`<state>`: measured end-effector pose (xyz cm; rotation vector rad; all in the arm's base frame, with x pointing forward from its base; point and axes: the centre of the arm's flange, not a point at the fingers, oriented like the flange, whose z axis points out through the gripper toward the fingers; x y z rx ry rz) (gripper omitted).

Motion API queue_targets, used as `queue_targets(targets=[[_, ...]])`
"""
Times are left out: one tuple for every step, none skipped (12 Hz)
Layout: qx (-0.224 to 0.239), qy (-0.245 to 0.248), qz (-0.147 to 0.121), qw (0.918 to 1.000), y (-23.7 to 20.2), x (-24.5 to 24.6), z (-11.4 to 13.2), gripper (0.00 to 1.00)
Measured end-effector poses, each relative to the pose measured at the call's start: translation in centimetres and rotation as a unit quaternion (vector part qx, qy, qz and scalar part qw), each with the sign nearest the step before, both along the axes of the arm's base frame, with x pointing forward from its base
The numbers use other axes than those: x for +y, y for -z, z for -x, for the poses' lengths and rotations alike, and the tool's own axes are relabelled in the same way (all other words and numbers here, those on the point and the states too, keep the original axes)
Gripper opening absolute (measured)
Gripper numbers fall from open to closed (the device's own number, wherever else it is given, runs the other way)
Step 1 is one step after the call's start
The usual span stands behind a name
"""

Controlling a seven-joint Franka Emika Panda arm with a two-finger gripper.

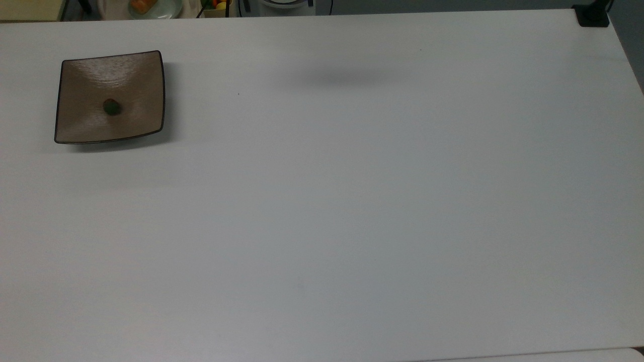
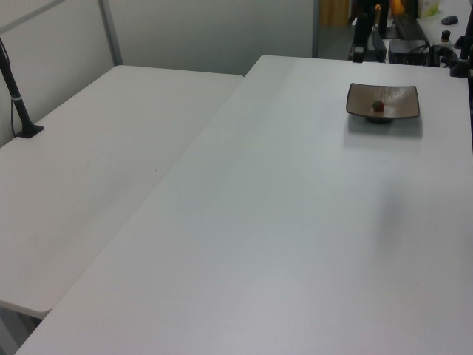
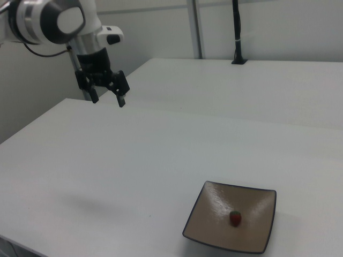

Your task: Strawberries on a ceramic plate

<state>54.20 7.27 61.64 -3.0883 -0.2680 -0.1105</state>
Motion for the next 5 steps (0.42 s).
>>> queue_targets(targets=[[0.0,-0.004,0.0,1.0,1.1,0.5,-0.8,1.0],[0.004,-0.008,0.0,1.0,2.0,1.1,-1.3,1.0],[0.007,-0.013,0.001,0.9999,2.7,1.7,-1.7,1.0],[0.008,-0.016,0.001,0.9998,3.1,2.1,-1.8,1.0],[0.009,-0.017,0.001,0.9998,3.2,2.2,-1.9,1.0]])
